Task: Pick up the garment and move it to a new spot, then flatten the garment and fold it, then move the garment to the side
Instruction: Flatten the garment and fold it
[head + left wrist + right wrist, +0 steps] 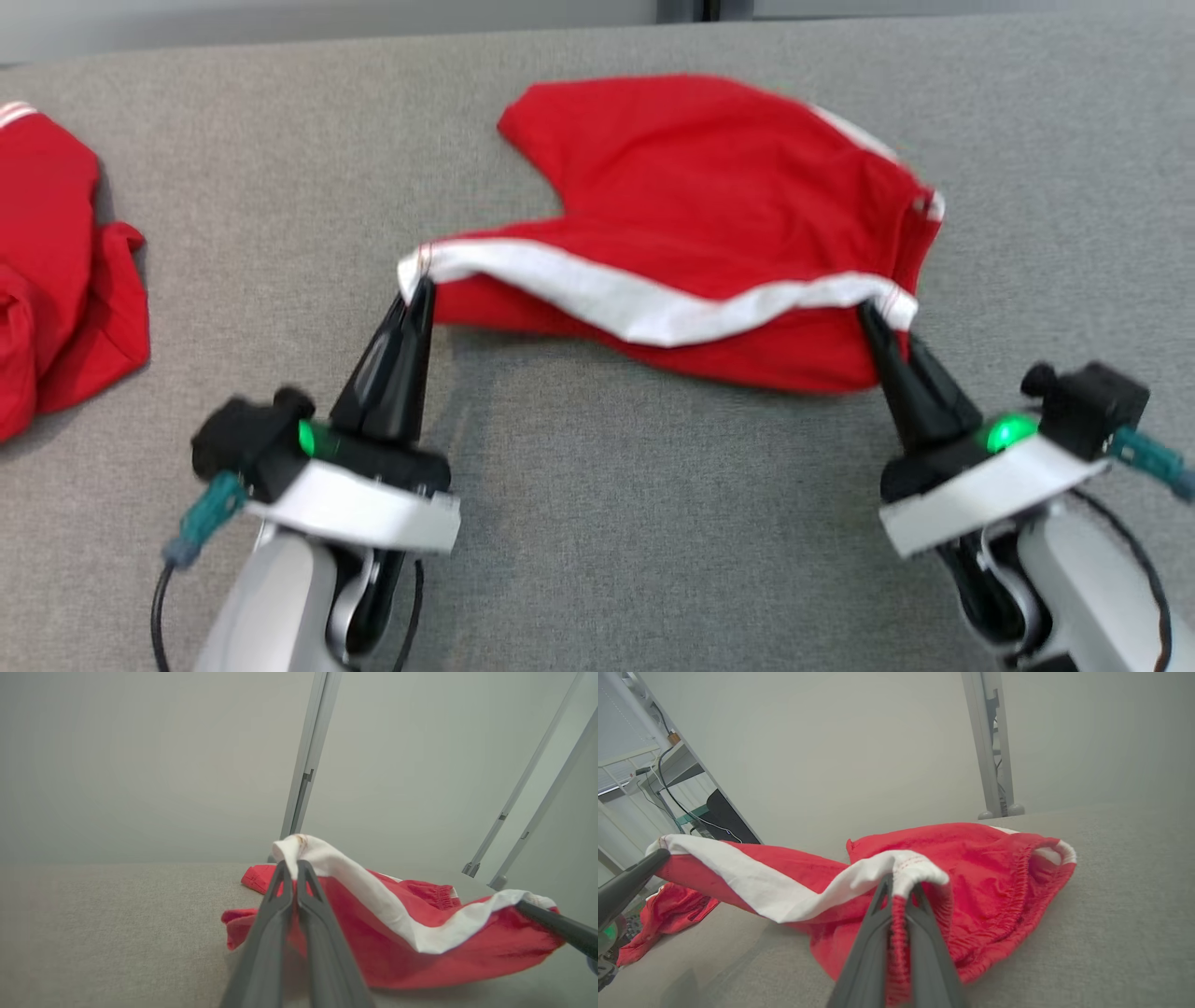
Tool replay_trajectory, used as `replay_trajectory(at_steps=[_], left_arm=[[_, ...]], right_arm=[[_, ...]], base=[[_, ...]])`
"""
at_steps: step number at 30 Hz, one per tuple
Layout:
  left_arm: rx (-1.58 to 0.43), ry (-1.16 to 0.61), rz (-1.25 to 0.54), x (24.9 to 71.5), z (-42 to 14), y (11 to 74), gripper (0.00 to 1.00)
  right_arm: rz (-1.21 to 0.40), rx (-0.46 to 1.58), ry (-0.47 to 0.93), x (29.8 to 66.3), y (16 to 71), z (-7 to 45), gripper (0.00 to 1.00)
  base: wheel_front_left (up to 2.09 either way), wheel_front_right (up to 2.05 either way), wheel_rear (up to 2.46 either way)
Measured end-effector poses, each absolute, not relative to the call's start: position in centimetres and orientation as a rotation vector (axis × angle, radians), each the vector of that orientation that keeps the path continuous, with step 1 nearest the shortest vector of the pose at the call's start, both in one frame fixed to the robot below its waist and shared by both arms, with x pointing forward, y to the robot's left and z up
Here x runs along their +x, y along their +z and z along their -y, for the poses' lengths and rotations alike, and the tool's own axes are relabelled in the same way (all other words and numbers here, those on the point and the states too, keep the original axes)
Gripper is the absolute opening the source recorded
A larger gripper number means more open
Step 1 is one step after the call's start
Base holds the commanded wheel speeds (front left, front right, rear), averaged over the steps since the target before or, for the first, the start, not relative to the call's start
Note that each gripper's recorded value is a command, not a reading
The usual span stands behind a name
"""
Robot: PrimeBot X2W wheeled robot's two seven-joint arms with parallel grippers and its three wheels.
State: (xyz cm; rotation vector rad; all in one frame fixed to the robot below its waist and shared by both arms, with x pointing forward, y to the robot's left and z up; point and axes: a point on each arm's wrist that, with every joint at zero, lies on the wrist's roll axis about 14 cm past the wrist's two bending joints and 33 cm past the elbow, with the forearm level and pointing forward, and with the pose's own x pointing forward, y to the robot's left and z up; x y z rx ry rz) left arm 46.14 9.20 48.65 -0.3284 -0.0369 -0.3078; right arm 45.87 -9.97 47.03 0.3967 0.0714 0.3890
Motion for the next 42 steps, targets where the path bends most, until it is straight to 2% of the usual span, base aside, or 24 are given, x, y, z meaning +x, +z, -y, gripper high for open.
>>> replay_trajectory(at_steps=[14, 22, 32, 42], left_arm=[[-0.288, -0.201, 0.037, 36.9, -12.9, 49.4, 0.0], [-0.3, -0.183, 0.024, 34.6, -12.9, 49.4, 0.0], [-0.273, -0.247, 0.018, 37.0, -11.7, 49.8, 0.0], [-0.199, -0.395, 0.041, 45.4, -8.5, 50.7, 0.0]], right_arm=[[-0.077, 0.381, 0.371, 36.1, 47.6, 10.5, 0.0], [-0.077, 0.392, 0.345, 33.6, 48.2, 10.7, 0.0], [-0.071, 0.416, 0.275, 35.0, 48.3, 11.7, 0.0], [-0.074, 0.435, 0.161, 40.6, 46.3, 14.1, 0.0]], base=[[0.0, 0.0, 0.0], [0.0, 0.0, 0.0], [0.0, 0.0, 0.0], [0.0, 0.0, 0.0]])
